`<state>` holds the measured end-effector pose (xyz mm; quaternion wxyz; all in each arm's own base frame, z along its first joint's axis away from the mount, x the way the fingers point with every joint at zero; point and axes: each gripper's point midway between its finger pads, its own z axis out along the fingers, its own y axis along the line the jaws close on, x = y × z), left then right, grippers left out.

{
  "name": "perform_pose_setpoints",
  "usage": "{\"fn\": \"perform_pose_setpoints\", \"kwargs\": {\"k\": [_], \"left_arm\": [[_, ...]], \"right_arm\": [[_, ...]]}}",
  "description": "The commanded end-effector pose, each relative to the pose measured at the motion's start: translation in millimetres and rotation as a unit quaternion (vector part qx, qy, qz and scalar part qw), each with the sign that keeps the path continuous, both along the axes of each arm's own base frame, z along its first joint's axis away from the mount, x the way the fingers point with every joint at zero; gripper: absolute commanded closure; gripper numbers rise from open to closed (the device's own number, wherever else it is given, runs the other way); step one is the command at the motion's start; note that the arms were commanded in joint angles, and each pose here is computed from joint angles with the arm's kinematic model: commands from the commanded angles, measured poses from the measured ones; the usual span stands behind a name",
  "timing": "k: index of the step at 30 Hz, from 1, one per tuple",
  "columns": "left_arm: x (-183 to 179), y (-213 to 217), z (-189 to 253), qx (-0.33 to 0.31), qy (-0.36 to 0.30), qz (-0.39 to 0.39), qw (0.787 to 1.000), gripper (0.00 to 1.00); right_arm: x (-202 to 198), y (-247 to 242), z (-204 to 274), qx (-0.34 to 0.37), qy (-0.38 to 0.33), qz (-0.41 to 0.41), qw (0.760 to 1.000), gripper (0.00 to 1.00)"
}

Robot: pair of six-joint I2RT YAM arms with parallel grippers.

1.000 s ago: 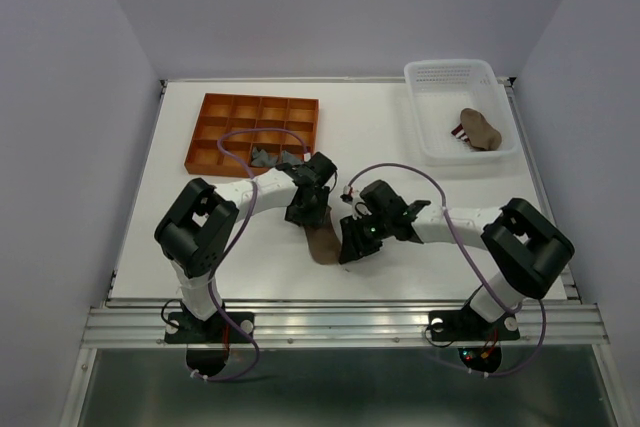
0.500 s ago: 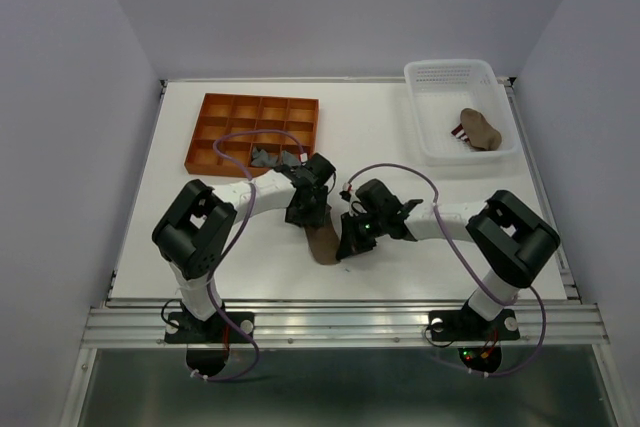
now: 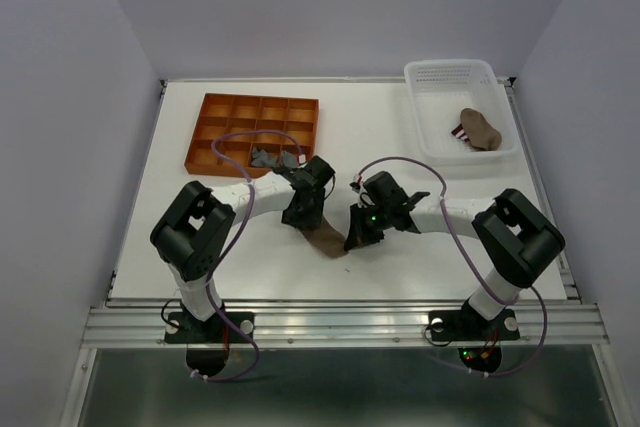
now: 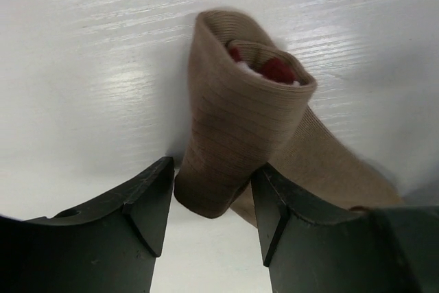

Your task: Roll the socks

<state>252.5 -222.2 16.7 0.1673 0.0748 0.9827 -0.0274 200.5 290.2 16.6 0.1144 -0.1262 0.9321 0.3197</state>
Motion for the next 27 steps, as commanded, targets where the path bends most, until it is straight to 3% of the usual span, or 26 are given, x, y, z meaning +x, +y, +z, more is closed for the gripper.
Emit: {"fn": "perform_pose_setpoints", "kwargs": {"k": [1, 15, 23, 25, 26, 27], "left_arm": [[-24.7, 43.9, -13.1, 0.093, 0.036, -0.004, 0.995, 0.41], [-29.8, 62.8, -3.6, 0.117, 0.039, -0.026, 0.992, 0.41], [-27.1, 56.8, 6.2, 0.077, 0.029, -0.032, 0.996, 0.41], [-27.7, 47.8, 2.6, 0.053, 0.032, -0.033, 0.998, 0.48], [-28.4, 43.5, 1.1, 0.042, 0.034, -0.034, 0.998, 0.56], [-29.6, 38.3, -2.4, 0.027, 0.039, -0.032, 0.998, 0.71]], "right_arm": [[9.9, -36.7, -12.8, -0.074, -0.013, -0.019, 0.997, 0.99], [22.2, -63.2, -20.9, -0.109, -0.006, -0.036, 0.993, 0.99], [25.9, -68.4, -20.2, -0.123, -0.027, -0.021, 0.992, 0.99], [29.8, -60.9, -11.8, -0.104, -0.039, -0.007, 0.994, 0.97], [26.4, -52.8, -5.9, -0.078, -0.037, 0.006, 0.996, 0.96], [31.0, -43.8, 4.1, -0.051, -0.055, 0.012, 0.997, 0.95]]}}
